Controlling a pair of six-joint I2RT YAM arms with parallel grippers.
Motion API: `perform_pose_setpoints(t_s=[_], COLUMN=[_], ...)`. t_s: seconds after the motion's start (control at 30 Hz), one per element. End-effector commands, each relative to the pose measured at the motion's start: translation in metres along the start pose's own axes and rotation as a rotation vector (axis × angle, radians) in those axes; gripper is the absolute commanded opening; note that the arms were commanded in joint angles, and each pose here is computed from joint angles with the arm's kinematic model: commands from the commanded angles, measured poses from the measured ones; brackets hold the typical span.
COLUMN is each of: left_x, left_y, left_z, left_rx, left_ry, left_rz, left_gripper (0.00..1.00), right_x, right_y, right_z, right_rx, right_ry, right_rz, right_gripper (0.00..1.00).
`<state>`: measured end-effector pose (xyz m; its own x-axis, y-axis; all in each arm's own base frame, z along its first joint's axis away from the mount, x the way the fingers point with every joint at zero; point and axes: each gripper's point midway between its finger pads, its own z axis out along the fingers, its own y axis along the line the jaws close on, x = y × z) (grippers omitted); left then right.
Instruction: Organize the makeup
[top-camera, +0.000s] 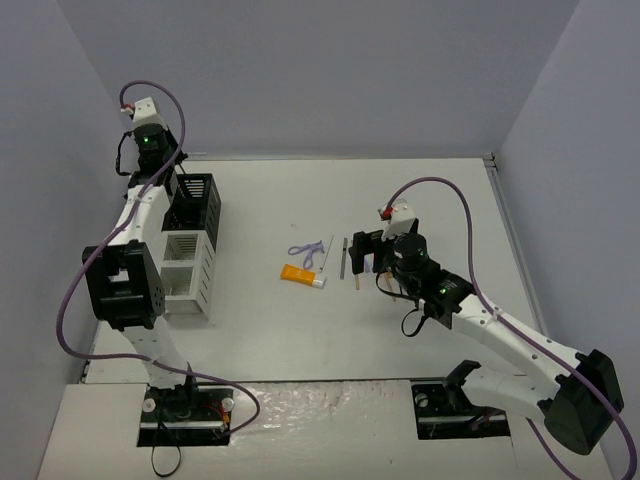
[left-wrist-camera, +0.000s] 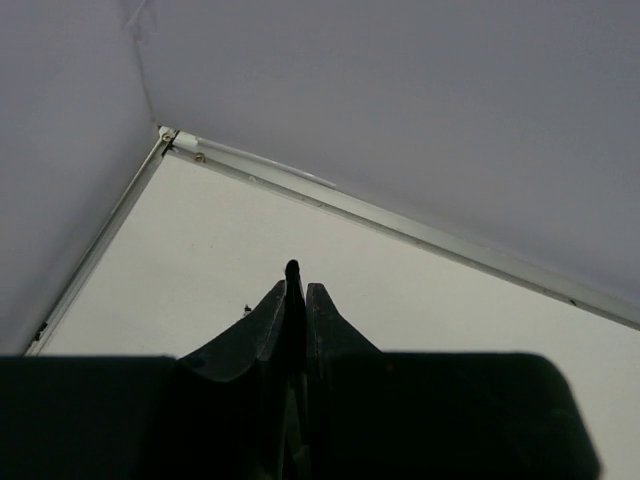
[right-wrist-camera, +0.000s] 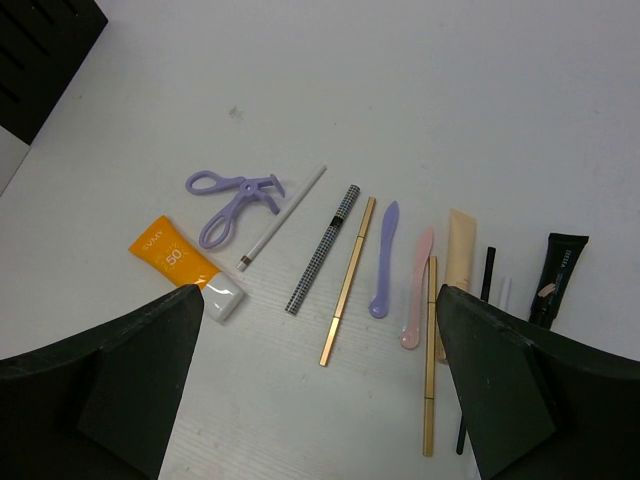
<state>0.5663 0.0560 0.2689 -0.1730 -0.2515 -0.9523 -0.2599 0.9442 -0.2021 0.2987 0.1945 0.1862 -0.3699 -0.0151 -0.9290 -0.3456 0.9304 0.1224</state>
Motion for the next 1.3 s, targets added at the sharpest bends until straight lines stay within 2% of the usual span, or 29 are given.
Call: perform_pose_setpoints(t_s=[0.0,0.1,0.17,0.37,0.4,0.47,0.53,0.6,0.67,0.73,0.9,1.1,1.27], left_x=[-0.053,-0.035,-0.026,-0.034,-0.037,-0.052,-0.059,-0.071,-0.085,-0.075,-0.058,-0.015,0.013], left_y=[0.001,0.008,0.011,0.021,0.021,0.02,0.019,0.017,0.014,0.015,0.002,-0.011,-0.005], left_z=[0.009,0.019,0.02,0.003,-0.002,-0.019,-0.034,-0.052,-0.08,-0.107,-0.164,-0.205,-0.22], left_rx=[0.027,0.014,0.006,-0.027,-0.028,-0.033,-0.037,-0.035,-0.03,-0.039,0.056,0.188,0.202], left_ry=[-0.19,-0.154,-0.131,-0.13,-0.13,-0.136,-0.12,-0.112,-0.091,0.005,0.122,0.235,0.266], left_rz=[0.009,0.018,0.008,-0.01,-0.012,-0.033,-0.058,-0.072,-0.094,-0.097,-0.094,-0.048,-0.018], left_gripper=[0.03,0.1,0.19,0.64,0.65,0.8,0.91,0.95,0.97,0.97,0.97,0.97,0.97], right_x=[-0.02,-0.017,-0.015,-0.006,-0.003,0.005,0.009,0.02,0.032,0.043,0.076,0.099,0.11], right_y=[-0.008,-0.011,-0.015,-0.023,-0.024,-0.032,-0.042,-0.051,-0.063,-0.083,-0.107,-0.116,-0.122], right_z=[-0.006,-0.007,-0.008,-0.008,-0.007,-0.006,-0.003,0.001,0.004,0.008,0.012,0.022,0.032], right_rx=[0.034,0.048,0.069,0.117,0.125,0.163,0.208,0.241,0.281,0.34,0.387,0.402,0.414], right_ry=[-0.065,-0.054,-0.046,-0.011,-0.002,0.029,0.051,0.1,0.151,0.195,0.325,0.415,0.459], right_rz=[0.016,0.016,0.023,0.05,0.056,0.065,0.094,0.113,0.137,0.172,0.221,0.218,0.2], right_gripper=[1.0,1.0,1.0,0.99,0.98,0.94,0.87,0.8,0.66,0.55,0.36,0.25,0.22])
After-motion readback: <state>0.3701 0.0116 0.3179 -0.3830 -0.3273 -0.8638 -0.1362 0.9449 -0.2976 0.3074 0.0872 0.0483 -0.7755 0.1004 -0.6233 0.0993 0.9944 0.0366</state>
